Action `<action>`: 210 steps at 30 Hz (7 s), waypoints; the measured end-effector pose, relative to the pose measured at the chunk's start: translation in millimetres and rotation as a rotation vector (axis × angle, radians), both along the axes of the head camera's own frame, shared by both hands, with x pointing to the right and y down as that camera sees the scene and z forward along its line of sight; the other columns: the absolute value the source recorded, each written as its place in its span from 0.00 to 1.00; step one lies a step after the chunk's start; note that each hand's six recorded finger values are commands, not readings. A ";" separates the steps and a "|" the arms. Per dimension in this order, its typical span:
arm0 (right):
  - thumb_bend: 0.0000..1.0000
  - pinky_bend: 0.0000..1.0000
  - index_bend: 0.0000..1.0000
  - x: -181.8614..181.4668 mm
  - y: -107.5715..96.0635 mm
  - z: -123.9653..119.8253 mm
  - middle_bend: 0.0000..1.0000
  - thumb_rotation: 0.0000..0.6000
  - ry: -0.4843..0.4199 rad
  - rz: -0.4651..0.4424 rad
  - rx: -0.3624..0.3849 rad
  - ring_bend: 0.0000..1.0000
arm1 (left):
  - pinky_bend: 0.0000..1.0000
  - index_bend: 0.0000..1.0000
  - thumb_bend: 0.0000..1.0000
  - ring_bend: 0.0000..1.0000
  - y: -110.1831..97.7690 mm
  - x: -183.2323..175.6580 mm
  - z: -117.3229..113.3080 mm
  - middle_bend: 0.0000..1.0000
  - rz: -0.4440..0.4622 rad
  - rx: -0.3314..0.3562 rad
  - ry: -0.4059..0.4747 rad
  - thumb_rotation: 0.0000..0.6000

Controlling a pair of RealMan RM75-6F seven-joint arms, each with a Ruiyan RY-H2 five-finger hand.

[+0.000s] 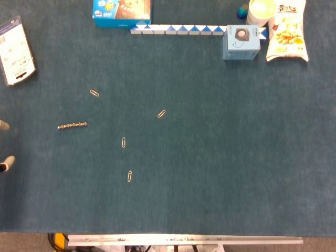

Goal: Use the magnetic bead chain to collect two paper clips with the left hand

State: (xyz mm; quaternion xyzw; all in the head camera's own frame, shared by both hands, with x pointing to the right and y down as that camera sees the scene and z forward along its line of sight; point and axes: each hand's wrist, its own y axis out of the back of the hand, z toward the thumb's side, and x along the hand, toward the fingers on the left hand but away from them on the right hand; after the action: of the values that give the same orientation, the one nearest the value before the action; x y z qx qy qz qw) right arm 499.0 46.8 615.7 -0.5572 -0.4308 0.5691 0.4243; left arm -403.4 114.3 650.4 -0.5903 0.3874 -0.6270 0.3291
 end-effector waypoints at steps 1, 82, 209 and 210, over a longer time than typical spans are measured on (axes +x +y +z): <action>0.00 0.70 0.39 0.5 -0.2 -0.7 0.42 1.00 -0.001 0.002 0.002 0.39 | 0.07 0.31 0.17 0.00 -0.5 1.5 2.1 0.02 0.002 -0.009 0.005 1.00; 0.00 0.69 0.39 11.3 -2.0 -12.1 0.42 1.00 -0.033 0.029 0.030 0.39 | 0.07 0.44 0.17 0.00 -82.0 74.1 114.3 0.00 -0.033 -0.215 -0.097 1.00; 0.00 0.69 0.39 13.8 -1.2 -17.7 0.42 1.00 -0.045 0.033 0.048 0.39 | 0.07 0.62 0.34 0.00 -81.9 102.1 99.6 0.03 -0.033 -0.200 -0.099 1.00; 0.00 0.69 0.39 13.8 -1.2 -17.7 0.42 1.00 -0.045 0.033 0.048 0.39 | 0.07 0.62 0.34 0.00 -81.9 103.1 96.5 0.03 -0.027 -0.194 -0.101 1.00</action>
State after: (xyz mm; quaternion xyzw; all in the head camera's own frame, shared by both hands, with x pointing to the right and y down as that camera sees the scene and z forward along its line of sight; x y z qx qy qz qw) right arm 512.8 45.6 598.0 -0.5524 -0.4629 0.5528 0.4182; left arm -300.3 32.4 746.9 -0.5817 0.3157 -0.6949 0.2812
